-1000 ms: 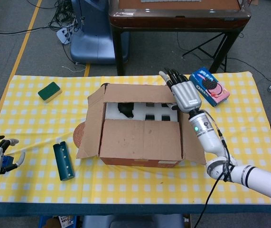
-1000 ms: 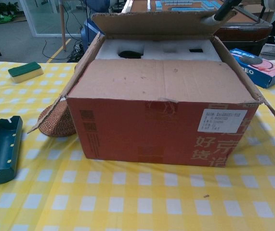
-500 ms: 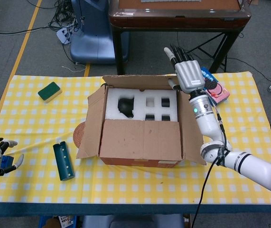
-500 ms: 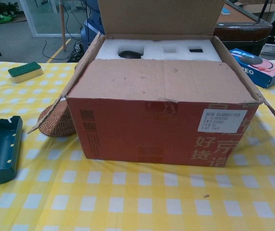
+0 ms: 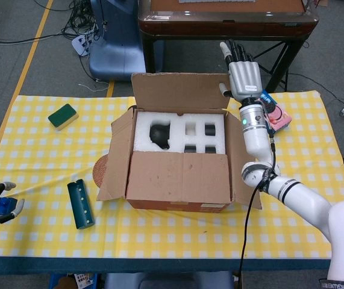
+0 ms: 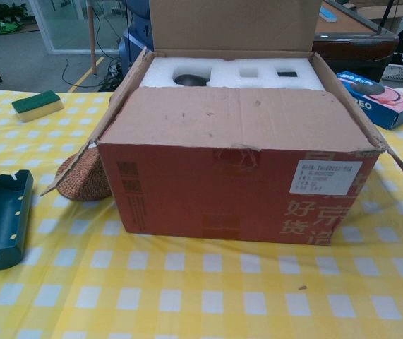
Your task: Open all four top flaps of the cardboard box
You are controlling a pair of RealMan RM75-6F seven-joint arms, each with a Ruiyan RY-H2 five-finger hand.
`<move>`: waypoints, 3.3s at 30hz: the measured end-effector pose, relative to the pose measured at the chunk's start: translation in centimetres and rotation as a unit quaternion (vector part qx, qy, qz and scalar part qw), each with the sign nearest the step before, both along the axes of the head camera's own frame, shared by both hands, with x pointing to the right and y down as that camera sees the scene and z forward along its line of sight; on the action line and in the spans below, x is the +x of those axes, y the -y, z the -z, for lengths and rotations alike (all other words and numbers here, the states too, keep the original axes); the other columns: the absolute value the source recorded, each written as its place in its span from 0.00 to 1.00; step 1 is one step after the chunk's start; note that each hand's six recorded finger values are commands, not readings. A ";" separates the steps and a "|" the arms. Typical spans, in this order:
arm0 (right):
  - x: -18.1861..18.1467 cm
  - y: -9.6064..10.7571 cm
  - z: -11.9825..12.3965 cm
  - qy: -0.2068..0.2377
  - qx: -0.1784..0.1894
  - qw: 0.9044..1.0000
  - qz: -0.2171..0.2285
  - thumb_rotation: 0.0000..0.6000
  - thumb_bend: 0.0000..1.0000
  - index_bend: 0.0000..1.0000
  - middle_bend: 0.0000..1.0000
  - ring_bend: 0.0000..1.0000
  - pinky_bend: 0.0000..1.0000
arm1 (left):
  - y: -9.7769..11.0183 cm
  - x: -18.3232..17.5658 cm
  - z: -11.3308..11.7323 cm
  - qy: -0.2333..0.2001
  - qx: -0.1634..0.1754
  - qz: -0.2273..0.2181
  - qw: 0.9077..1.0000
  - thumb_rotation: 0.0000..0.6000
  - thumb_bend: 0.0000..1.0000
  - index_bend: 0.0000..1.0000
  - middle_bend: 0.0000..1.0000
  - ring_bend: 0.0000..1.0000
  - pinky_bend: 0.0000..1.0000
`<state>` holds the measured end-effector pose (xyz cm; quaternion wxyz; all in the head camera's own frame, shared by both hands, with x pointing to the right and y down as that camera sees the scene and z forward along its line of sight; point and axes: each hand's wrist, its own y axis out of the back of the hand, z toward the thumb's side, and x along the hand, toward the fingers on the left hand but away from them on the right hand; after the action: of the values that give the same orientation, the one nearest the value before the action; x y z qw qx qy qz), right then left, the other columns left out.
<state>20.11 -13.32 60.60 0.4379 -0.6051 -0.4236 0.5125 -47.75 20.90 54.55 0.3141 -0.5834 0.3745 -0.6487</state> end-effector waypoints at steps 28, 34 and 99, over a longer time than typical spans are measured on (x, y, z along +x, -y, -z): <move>0.5 -6.4 2.8 0.039 -0.095 0.991 0.080 1.00 0.52 0.09 0.27 0.13 0.15 | 0.1 0.7 -0.8 -0.012 -0.016 -0.010 1.000 0.40 0.35 0.38 0.34 0.17 0.00; 1.5 -11.9 3.3 0.051 -0.185 0.974 0.123 1.00 0.72 0.18 0.29 0.14 0.15 | 0.0 1.0 -0.8 -0.014 -0.016 -0.012 1.000 0.40 0.35 0.38 0.34 0.17 0.00; 0.9 -17.9 -1.3 0.032 -0.315 0.936 0.157 1.00 1.00 0.32 0.41 0.18 0.15 | -0.7 0.3 -1.5 -0.019 -0.024 -0.004 1.000 0.41 0.35 0.41 0.34 0.16 0.00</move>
<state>21.02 4.57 61.92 0.2860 -0.7870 -0.1543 0.5245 -47.42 21.63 56.04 0.2954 -0.6042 0.3625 -0.6452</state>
